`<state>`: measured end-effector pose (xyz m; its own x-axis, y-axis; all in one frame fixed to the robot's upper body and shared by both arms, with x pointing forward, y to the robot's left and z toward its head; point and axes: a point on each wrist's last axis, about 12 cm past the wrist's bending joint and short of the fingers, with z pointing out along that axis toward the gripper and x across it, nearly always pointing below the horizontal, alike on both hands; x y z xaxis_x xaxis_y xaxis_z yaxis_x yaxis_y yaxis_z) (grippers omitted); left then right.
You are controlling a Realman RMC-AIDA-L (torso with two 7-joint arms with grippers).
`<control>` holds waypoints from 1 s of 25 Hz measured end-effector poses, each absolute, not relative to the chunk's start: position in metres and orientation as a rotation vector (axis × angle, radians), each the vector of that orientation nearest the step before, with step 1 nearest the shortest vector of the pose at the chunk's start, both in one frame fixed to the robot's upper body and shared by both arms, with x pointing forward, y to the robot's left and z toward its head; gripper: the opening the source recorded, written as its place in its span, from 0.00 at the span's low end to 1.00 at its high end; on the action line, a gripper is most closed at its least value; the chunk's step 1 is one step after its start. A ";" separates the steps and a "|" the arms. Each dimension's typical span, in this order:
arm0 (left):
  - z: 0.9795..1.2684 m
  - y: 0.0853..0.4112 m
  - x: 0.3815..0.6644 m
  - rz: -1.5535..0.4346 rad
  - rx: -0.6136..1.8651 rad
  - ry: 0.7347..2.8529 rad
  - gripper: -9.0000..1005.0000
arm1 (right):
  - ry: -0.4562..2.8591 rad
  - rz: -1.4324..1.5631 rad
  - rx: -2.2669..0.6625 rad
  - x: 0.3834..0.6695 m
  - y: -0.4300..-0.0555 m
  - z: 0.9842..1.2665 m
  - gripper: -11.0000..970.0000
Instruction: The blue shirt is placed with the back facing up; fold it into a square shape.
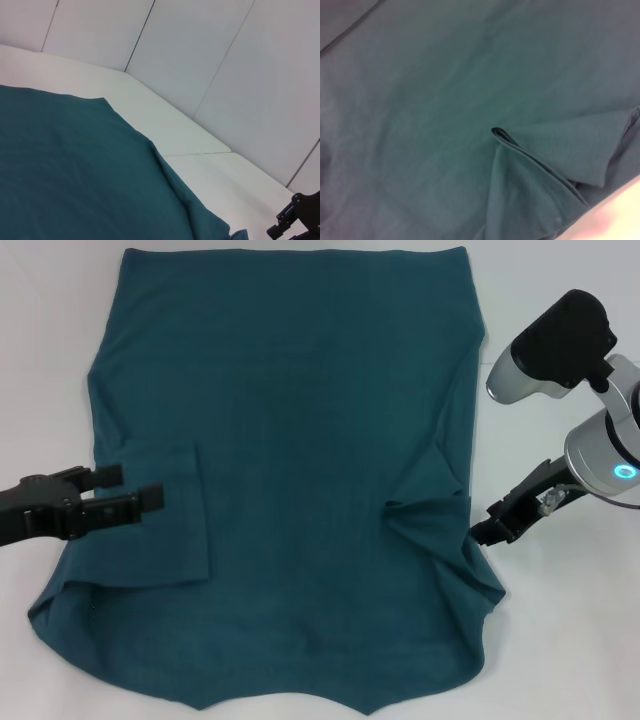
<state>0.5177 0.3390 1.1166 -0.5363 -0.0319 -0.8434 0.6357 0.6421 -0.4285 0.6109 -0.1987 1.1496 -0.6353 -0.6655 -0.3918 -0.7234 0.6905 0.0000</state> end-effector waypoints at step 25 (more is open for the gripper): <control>1.115 0.340 0.515 -0.934 0.480 1.971 0.94 | 2.616 0.429 -0.917 0.601 -0.202 1.123 0.69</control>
<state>0.5152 0.3405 1.1151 -0.5406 -0.0236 -0.8410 0.6361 0.6428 -0.4269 0.6011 -0.2024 1.1233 -0.7360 -0.5423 -0.4052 -0.6434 0.7466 0.1694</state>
